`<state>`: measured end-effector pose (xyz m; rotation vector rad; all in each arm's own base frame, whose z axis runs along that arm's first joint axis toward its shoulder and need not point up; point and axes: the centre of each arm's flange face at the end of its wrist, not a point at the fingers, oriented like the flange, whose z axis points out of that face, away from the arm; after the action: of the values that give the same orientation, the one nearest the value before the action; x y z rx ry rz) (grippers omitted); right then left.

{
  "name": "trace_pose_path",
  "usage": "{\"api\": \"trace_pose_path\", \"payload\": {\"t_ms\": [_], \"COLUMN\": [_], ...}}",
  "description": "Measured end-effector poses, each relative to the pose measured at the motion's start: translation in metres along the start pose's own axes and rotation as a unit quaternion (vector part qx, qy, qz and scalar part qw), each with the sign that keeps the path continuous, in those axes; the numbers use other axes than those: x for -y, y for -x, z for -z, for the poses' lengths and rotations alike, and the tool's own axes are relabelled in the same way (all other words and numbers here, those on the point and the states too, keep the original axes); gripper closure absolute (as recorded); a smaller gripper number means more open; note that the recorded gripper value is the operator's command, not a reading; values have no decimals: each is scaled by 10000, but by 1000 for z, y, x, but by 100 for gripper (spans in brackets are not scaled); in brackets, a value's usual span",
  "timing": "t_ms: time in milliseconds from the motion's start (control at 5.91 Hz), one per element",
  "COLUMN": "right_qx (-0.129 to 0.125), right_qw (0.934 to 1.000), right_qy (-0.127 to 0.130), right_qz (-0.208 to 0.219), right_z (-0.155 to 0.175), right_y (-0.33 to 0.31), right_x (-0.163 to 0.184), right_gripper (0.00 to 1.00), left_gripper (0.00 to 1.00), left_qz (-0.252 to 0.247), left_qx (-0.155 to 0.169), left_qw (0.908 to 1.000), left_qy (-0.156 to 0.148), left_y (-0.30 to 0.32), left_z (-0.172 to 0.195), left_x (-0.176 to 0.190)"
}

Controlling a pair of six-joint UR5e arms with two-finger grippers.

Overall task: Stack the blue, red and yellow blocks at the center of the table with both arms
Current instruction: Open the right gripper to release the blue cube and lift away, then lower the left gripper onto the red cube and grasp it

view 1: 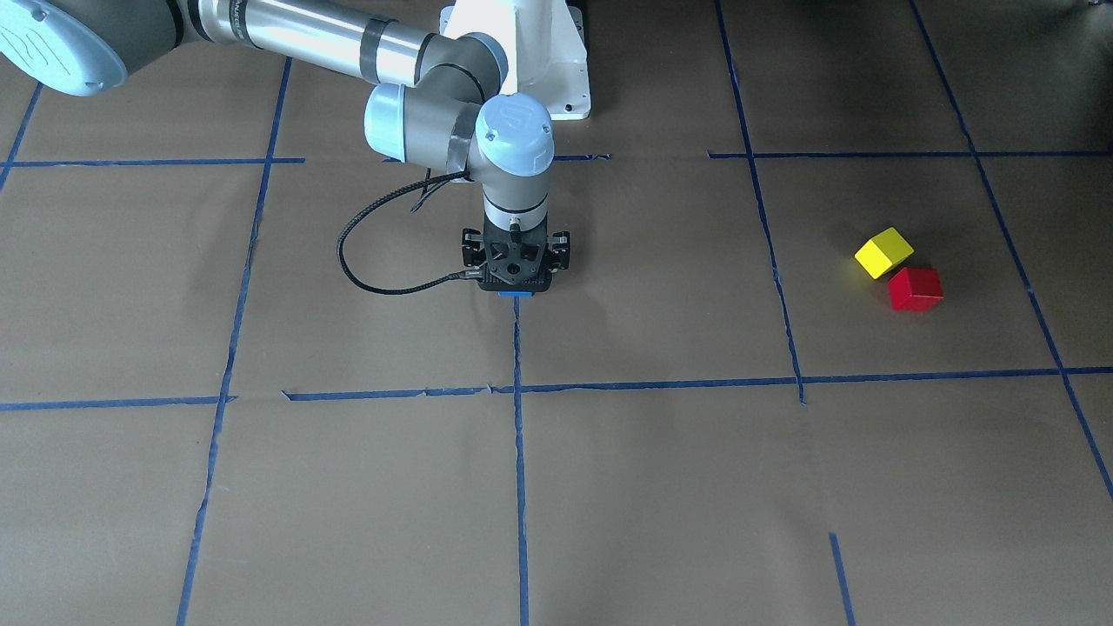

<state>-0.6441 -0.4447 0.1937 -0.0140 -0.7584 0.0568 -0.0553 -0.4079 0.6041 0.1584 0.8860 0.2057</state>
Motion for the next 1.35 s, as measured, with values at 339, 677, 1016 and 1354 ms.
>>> {"api": "trace_pose_path", "payload": {"t_ms": [339,677,1016,1354], "right_qx": [282,822,982,895], "right_qw": [9995,9963,9947,9956], "right_qy": [-104,-207,-184,-180], "right_qz": [23,-115,-234,-204], "right_z": [35,103,136,132], "right_y": [-17,-115,-200,-227], "right_x": [6,11,9,5], "right_gripper": [0,0,0,0], "left_gripper": [0,0,0,0], "left_qz": [-132,-203,106,750], "left_qx": [-31,-155,70,299], "left_qw": [9999,9996,9996,9963], "left_qy": [43,148,244,291], "left_y": [-11,-61,-108,-147], "left_z": [-5,-25,-70,-127], "left_x": [13,60,84,90]}}
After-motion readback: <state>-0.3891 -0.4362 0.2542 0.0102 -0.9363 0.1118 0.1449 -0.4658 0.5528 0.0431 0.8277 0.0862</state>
